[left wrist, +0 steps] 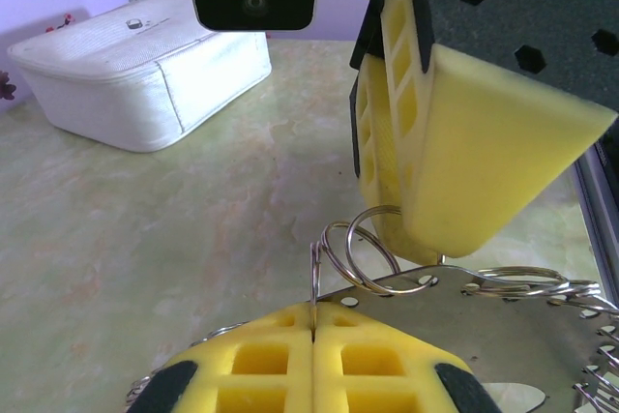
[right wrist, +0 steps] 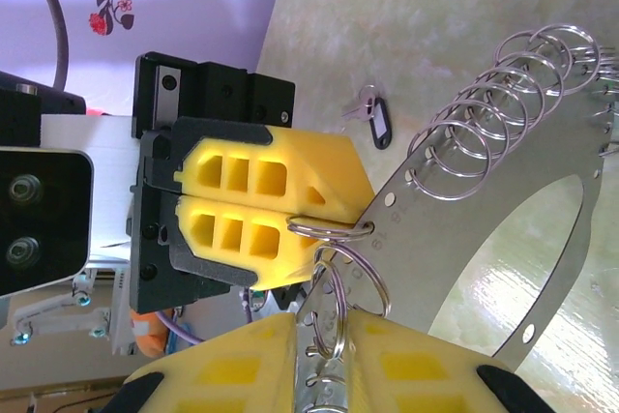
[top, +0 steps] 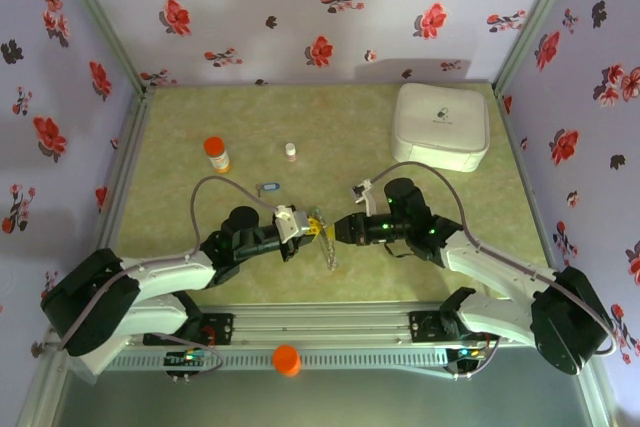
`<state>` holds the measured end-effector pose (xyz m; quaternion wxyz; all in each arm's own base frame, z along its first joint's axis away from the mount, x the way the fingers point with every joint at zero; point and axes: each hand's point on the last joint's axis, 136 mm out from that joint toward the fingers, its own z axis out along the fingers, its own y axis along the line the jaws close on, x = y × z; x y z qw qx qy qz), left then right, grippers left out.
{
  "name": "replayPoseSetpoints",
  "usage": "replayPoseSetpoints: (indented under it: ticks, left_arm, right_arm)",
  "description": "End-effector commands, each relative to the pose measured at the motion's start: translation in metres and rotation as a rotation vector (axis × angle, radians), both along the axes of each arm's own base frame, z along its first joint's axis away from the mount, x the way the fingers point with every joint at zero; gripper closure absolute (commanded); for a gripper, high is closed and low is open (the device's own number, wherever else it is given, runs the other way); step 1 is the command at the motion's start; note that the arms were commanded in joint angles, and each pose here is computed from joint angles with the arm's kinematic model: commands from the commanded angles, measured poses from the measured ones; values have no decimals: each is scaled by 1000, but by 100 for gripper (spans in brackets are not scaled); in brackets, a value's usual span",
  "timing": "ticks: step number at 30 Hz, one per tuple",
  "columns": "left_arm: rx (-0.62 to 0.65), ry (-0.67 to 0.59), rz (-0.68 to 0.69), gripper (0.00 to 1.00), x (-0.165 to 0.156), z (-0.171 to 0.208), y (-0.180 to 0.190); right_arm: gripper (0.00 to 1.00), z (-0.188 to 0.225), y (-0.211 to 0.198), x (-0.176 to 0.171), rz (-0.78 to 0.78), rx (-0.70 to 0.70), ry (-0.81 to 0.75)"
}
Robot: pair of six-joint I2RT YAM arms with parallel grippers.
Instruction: Put the keys on the keyring
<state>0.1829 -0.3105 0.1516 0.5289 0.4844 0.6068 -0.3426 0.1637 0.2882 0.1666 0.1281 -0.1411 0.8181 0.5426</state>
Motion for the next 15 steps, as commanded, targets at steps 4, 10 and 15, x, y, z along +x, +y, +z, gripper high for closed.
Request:
replayPoseSetpoints:
  ticks: [4,10,15]
  left_arm:
    - [-53,-24,-19,100,0,15,-5]
    - [-51,-22,-24,100,-1,14,-5]
    - [-50,-17,-23,100,-1,14,-5]
  right_arm:
    - [83,5,3,7,-9,-8,-39]
    - [90,6,4,8,-11,-8,-48]
    - [98,7,3,8,-7,-10,-60]
